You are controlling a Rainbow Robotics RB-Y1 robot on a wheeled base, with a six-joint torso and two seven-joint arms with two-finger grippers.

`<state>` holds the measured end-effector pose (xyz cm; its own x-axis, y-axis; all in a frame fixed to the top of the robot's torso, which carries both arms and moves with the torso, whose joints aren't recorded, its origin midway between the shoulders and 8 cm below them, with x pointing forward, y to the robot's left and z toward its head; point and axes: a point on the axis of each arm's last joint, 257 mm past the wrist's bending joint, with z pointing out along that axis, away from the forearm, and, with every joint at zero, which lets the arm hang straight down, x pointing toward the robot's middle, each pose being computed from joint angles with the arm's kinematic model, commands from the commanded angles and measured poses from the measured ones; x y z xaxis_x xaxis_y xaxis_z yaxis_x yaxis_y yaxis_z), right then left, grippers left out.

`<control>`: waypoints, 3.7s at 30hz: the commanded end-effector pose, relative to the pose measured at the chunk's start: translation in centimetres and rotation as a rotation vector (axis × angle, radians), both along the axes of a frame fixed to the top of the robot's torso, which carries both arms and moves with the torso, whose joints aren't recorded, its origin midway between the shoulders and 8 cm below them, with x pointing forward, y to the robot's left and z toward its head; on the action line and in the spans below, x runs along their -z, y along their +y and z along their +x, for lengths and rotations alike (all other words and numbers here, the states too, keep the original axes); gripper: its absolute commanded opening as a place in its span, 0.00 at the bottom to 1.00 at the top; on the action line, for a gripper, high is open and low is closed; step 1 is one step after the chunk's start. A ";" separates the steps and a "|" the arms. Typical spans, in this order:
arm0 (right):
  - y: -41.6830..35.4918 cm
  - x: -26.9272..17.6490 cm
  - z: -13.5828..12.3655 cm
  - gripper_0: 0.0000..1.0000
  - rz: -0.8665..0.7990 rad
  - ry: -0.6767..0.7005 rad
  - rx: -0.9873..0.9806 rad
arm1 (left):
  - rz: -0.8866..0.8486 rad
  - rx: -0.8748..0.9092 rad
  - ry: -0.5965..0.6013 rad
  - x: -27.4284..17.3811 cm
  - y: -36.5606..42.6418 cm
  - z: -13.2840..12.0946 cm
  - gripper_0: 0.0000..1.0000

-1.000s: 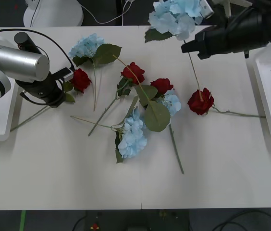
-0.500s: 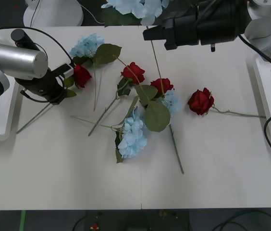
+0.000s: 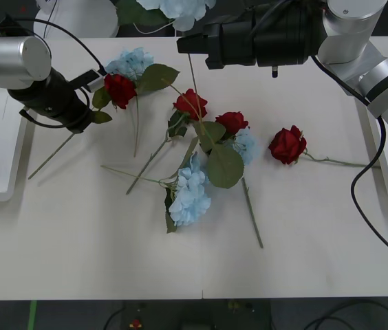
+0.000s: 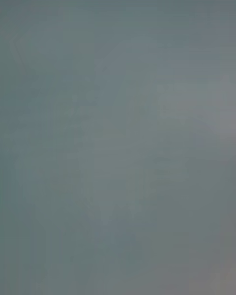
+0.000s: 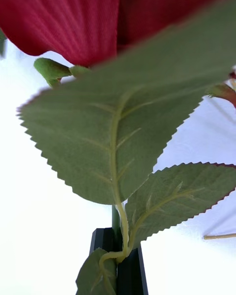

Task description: Put the red flowers into the right box and the blue flowers into the left box

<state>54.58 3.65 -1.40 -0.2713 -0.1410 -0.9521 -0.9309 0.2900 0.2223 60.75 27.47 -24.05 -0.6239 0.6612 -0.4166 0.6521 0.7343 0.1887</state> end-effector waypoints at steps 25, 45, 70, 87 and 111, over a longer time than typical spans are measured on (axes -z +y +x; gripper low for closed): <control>1.1 -2.6 -0.2 0.00 -0.006 -0.026 -0.005 | -0.742 0.251 0.047 -10.3 -5.8 -7.6 0.00; -24.7 13.8 8.5 0.00 -0.426 0.373 0.579 | -1.212 0.225 0.313 -20.6 -13.5 -12.0 0.00; -33.4 17.6 7.1 1.00 -0.556 0.463 0.686 | -1.192 0.468 0.161 -22.3 -27.2 -15.1 0.00; -21.8 10.8 -1.8 1.00 -0.218 0.439 0.169 | -1.197 0.483 0.130 -22.6 -27.5 -14.8 0.00; -11.4 11.8 -16.3 1.00 0.182 0.554 -0.074 | -1.197 0.483 0.130 -22.6 -27.5 -14.8 0.00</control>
